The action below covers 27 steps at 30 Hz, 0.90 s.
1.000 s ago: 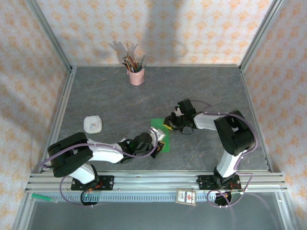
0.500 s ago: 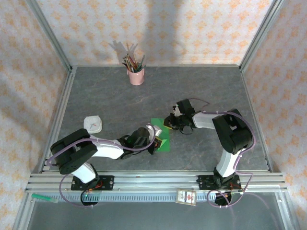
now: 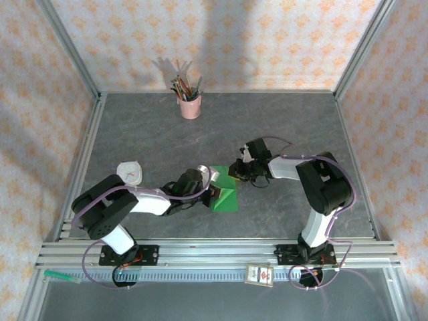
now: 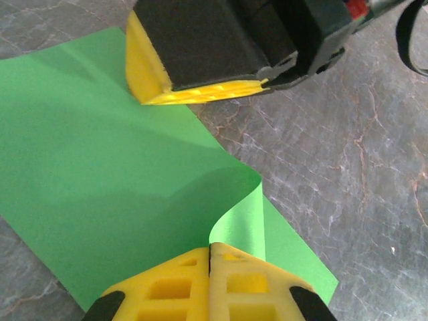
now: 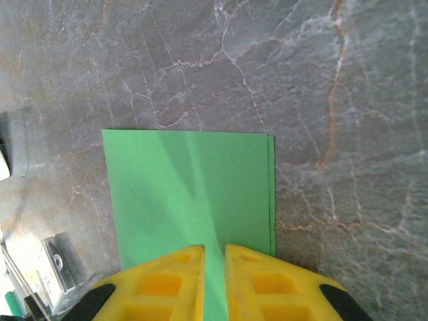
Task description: Fold a paper plane with a square sheet of paper (pick it up from the middle)
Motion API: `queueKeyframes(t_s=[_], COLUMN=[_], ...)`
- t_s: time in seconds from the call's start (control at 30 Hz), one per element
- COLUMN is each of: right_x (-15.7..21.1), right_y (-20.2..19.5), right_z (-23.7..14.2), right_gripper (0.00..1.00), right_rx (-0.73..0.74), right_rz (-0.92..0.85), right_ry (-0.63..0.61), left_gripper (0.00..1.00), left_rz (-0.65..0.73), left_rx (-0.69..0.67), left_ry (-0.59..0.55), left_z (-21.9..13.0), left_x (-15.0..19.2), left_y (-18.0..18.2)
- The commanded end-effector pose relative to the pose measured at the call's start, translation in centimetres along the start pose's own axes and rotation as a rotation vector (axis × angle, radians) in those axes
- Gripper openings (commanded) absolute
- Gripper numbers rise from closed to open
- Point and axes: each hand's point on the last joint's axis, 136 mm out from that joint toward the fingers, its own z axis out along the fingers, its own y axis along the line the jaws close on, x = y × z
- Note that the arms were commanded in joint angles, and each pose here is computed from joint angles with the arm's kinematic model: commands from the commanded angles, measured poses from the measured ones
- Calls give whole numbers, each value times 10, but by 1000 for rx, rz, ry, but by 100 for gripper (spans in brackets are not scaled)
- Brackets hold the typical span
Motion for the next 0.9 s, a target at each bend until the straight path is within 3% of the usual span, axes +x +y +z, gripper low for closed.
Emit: queueKeyframes(t_s=[0.0,0.87], right_x=[11,9], right_y=[-38,-38], right_z=[7,7], right_gripper=[16,17], right_rx=[155,161], right_rz=[24,21], right_ry=[24,20], left_gripper=[0,0], left_rz=[-6,-49], left_rx=[14,19], left_ry=[-21,-13], left_z=[3,-4], left_x=[-11,-3], left_y=[0,6])
